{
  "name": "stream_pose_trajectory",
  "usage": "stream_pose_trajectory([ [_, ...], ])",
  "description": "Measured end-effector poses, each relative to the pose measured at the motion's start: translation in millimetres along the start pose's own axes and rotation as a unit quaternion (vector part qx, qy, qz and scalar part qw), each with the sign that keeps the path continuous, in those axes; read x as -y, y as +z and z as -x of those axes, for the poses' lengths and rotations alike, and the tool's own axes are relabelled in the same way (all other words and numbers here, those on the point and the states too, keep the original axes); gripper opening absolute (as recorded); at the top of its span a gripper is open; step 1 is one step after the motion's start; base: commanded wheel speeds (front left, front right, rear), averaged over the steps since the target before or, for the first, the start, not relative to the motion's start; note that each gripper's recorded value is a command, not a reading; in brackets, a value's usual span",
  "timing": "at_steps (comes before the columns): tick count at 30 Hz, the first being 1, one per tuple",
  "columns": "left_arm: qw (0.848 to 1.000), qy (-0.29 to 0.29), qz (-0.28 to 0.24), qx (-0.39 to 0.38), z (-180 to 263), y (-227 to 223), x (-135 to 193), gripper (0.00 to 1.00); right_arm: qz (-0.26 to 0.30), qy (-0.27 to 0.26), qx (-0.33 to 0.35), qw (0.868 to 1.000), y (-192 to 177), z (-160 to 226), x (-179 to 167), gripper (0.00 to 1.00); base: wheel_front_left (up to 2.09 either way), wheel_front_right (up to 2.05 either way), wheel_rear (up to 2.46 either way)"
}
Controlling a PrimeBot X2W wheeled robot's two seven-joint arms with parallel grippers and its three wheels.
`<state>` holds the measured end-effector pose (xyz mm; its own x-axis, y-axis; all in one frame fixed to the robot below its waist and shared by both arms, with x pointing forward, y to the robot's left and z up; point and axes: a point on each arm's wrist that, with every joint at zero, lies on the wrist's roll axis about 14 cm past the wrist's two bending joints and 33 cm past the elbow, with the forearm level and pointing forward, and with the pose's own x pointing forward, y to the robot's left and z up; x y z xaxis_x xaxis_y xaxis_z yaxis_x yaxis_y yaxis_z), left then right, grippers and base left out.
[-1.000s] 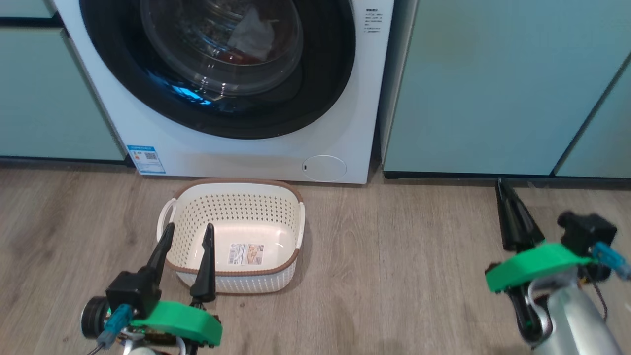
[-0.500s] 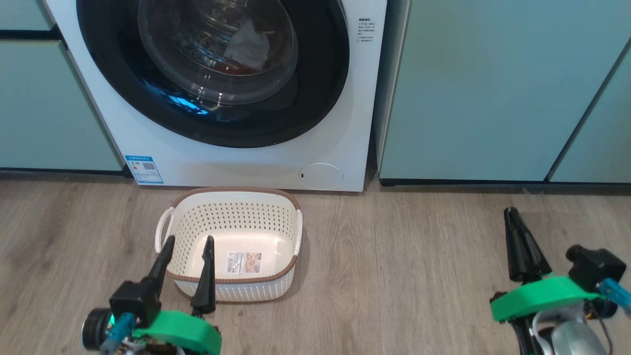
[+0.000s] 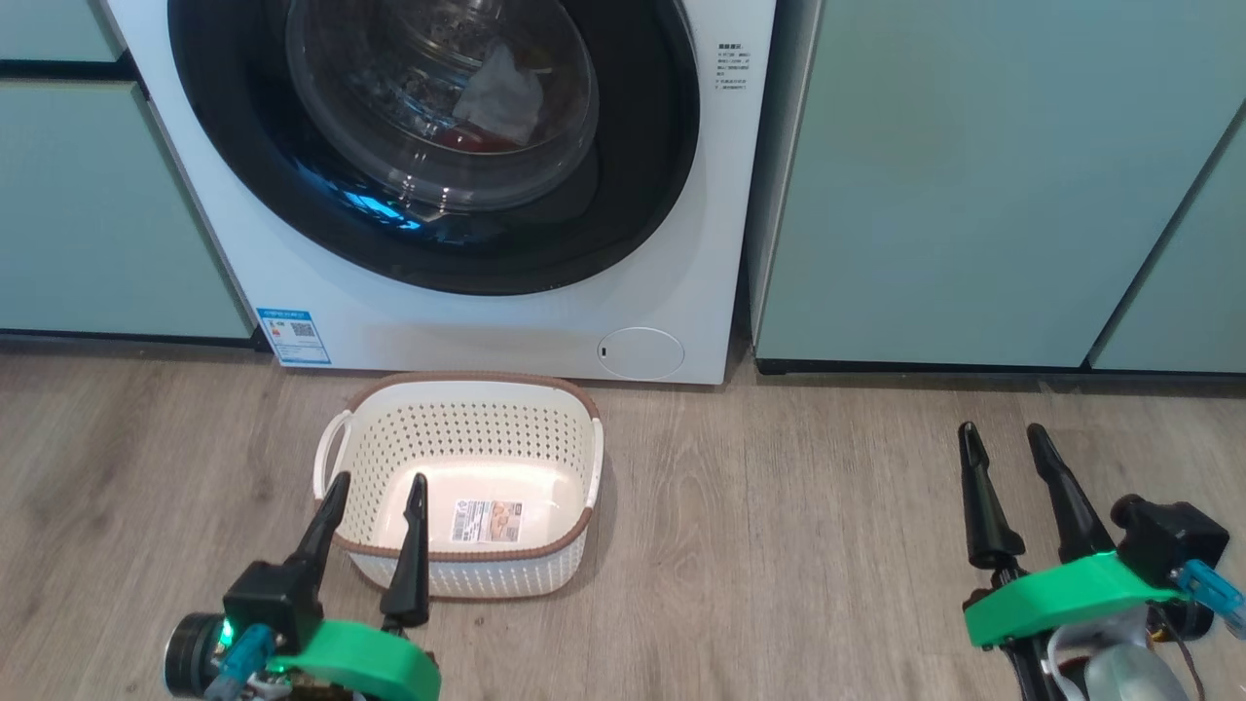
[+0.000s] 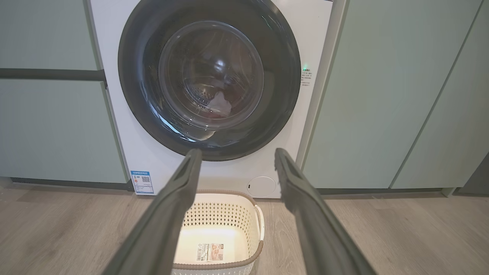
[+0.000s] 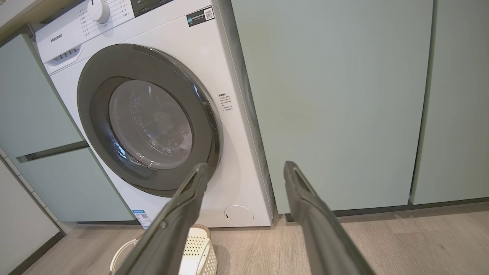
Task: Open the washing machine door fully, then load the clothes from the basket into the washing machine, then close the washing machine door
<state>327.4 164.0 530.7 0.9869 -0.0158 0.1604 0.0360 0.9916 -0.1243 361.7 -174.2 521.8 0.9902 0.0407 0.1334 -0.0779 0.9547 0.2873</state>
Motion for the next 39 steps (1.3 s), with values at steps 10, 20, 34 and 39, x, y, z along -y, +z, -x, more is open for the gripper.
stream_pose_trajectory([
  [10, 1.000, 0.002, -0.003, 0.003, -0.8, 2.1, -0.2, 1.00, 0.000, 0.001, -0.002, 1.000, -1.7, -0.9, -0.5, 1.00, 0.00, 0.00, 0.00],
  [20, 1.000, 0.003, -0.004, 0.005, -1.4, 3.2, -0.3, 1.00, 0.000, 0.000, -0.003, 1.000, -2.2, -0.9, -0.3, 1.00, 0.00, 0.00, 0.00],
  [34, 1.000, 0.001, 0.015, -0.001, 1.3, -0.6, -2.7, 1.00, 0.000, 0.003, -0.004, 1.000, -2.7, -2.1, -2.3, 1.00, 0.00, 0.00, 0.00],
  [39, 1.000, 0.005, 0.021, -0.002, 1.3, -1.1, -4.6, 1.00, 0.000, 0.003, -0.004, 1.000, -3.1, -2.2, -2.1, 1.00, 0.00, 0.00, 0.00],
])
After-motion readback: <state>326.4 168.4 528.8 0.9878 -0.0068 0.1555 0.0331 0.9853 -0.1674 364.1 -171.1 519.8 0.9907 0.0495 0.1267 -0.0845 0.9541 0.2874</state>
